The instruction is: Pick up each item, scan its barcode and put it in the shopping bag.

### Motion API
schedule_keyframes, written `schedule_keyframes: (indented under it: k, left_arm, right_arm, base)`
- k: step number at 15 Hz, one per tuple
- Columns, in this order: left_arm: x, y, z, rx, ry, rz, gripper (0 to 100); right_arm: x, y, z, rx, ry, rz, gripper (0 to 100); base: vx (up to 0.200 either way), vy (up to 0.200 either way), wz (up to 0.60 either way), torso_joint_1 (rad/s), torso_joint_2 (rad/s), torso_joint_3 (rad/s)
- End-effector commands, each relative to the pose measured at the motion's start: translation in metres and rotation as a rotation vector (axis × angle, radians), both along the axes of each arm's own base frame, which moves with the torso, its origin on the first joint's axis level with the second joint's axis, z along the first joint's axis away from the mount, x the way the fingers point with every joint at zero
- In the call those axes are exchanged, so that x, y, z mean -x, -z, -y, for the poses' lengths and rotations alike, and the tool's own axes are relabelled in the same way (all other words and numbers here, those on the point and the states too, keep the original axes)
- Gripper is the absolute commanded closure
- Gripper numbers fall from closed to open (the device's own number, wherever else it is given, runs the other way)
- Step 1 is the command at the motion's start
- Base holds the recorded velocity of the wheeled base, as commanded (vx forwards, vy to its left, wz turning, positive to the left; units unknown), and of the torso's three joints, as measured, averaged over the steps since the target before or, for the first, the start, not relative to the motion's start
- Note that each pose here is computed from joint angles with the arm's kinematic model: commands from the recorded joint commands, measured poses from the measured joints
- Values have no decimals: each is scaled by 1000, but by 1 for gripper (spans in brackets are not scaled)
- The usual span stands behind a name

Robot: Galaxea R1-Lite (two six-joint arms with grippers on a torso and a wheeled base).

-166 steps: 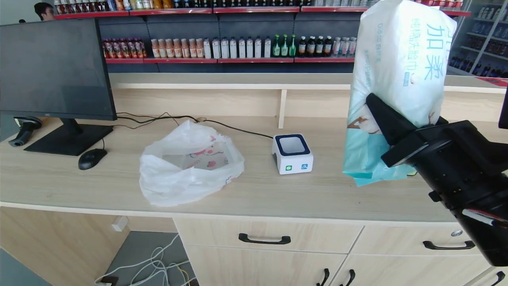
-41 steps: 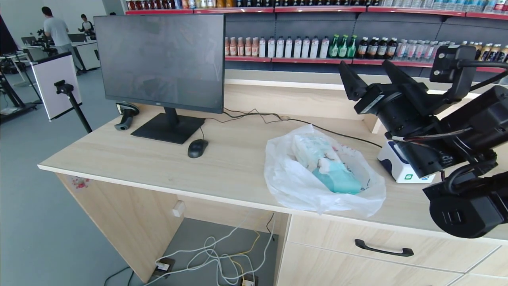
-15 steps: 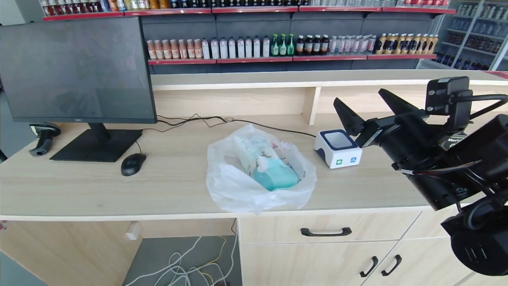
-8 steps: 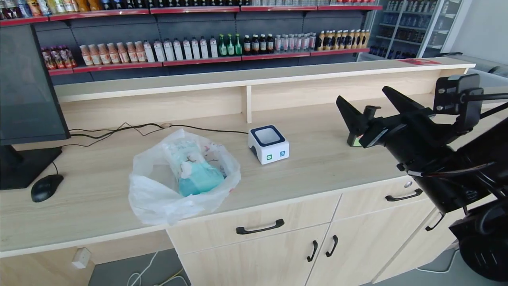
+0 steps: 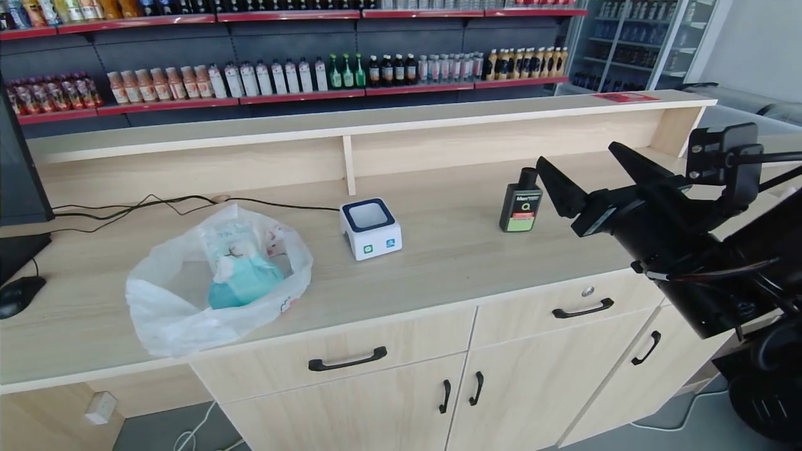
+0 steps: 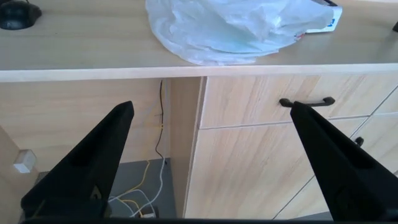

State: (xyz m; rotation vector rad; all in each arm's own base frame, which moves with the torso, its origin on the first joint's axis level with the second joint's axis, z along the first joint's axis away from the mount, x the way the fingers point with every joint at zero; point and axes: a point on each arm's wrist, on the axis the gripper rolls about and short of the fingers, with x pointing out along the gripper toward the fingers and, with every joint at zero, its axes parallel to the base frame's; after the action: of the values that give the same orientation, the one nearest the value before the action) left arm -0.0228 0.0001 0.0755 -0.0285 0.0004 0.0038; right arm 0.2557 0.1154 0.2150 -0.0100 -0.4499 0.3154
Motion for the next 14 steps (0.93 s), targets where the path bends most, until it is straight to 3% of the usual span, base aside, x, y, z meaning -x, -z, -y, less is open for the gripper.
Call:
schedule_keyframes:
  k: [1, 4, 7, 11, 14]
  left_arm:
    - [0, 0, 0, 1, -1, 0, 0]
    - [0, 0, 0, 5, -2, 0, 0]
    - [0, 0, 0, 5, 1, 0, 0]
    - [0, 0, 0, 5, -1, 0, 0]
    - [0, 0, 0, 4, 1, 0, 0]
  right_arm:
    - [0, 1, 0, 1, -1, -1, 0]
    - [5, -1, 1, -1, -5, 3, 0]
    - [17, 6, -1, 38, -25, -20, 0]
    - [51, 57, 5, 141, -99, -227, 0]
    - [46, 59, 4, 126, -99, -242, 0]
  base:
    - [0, -200, 600, 2, -2, 7]
    - [0, -200, 600, 2, 2, 4]
    - [0, -200, 0, 4, 2, 2]
    - [0, -200, 0, 2, 2, 4]
    - [0, -200, 0, -1, 2, 2]
